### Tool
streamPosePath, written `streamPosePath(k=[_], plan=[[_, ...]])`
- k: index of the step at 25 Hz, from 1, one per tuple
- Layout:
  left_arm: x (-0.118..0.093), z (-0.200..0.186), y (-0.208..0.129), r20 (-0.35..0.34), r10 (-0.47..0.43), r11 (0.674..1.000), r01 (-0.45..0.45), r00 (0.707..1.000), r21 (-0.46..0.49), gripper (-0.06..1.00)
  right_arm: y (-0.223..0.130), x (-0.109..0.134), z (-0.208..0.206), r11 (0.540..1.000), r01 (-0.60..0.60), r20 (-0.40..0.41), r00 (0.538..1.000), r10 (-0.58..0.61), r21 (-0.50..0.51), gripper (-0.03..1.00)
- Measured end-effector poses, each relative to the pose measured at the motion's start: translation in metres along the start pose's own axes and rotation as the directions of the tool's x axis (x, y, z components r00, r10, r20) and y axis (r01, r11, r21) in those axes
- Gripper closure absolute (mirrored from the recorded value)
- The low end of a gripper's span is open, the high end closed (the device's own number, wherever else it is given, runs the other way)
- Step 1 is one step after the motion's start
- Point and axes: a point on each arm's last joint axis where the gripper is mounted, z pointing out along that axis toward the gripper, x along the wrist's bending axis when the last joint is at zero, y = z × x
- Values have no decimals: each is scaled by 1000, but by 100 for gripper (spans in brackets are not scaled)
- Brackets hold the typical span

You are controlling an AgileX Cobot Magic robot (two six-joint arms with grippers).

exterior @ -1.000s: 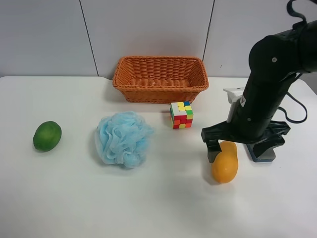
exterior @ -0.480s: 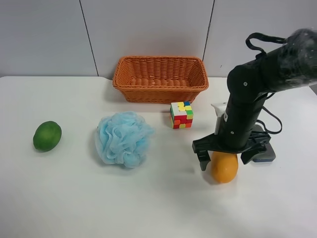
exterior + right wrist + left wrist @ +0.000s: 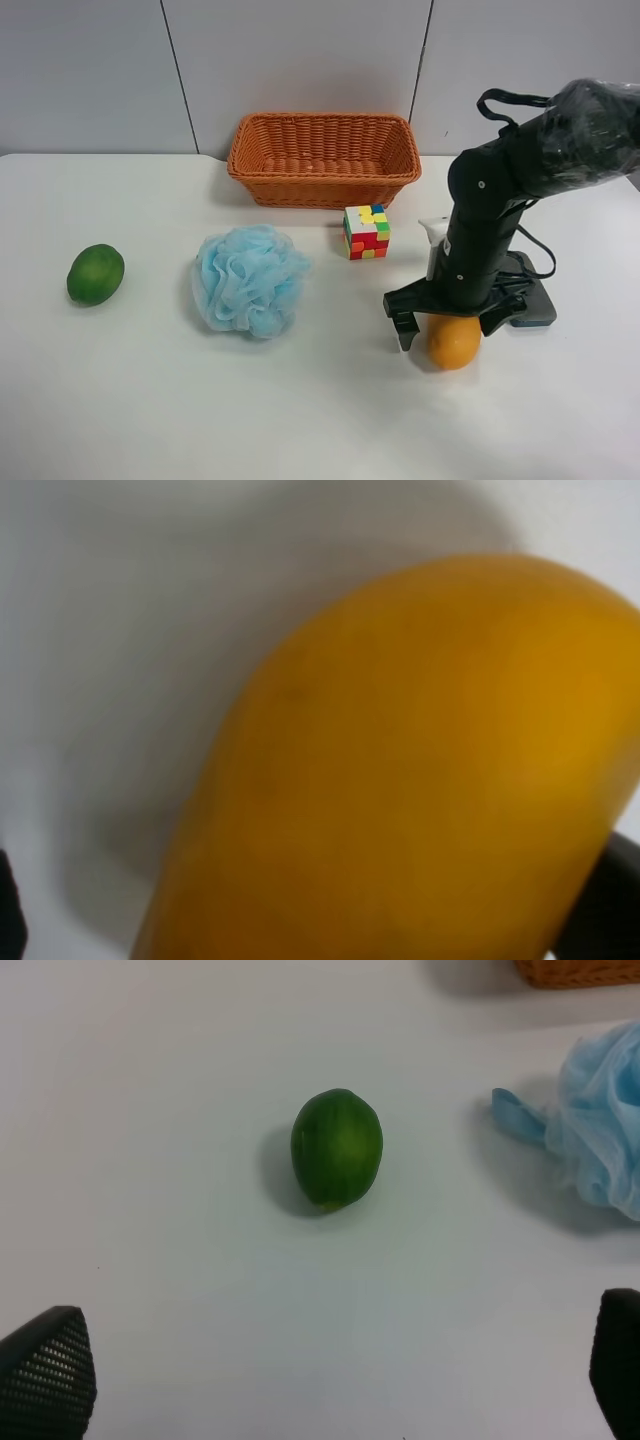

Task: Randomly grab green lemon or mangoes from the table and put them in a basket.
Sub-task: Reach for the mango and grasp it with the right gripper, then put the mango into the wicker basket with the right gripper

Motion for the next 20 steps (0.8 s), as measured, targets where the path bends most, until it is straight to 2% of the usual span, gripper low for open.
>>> streamPosePath(k=[7,9,11,12,20], plan=[[0,0,0,0,0,1000,0,1000,0,-5,0,0,1,1000,3,2,1000,-3,5,0],[0,0,0,0,0,1000,0,1000,0,-5,0,0,1,1000,3,2,1000,-3,5,13],[0,0,0,0,0,1000,0,1000,0,-5,0,0,1,1000,3,2,1000,-3,5,31],[0,0,0,0,0,1000,0,1000,0,-5,0,0,1,1000,3,2,1000,-3,4,33],[0,0,0,0,0,1000,0,1000,0,-5,0,0,1,1000,2,0,1000,-2,1,33]])
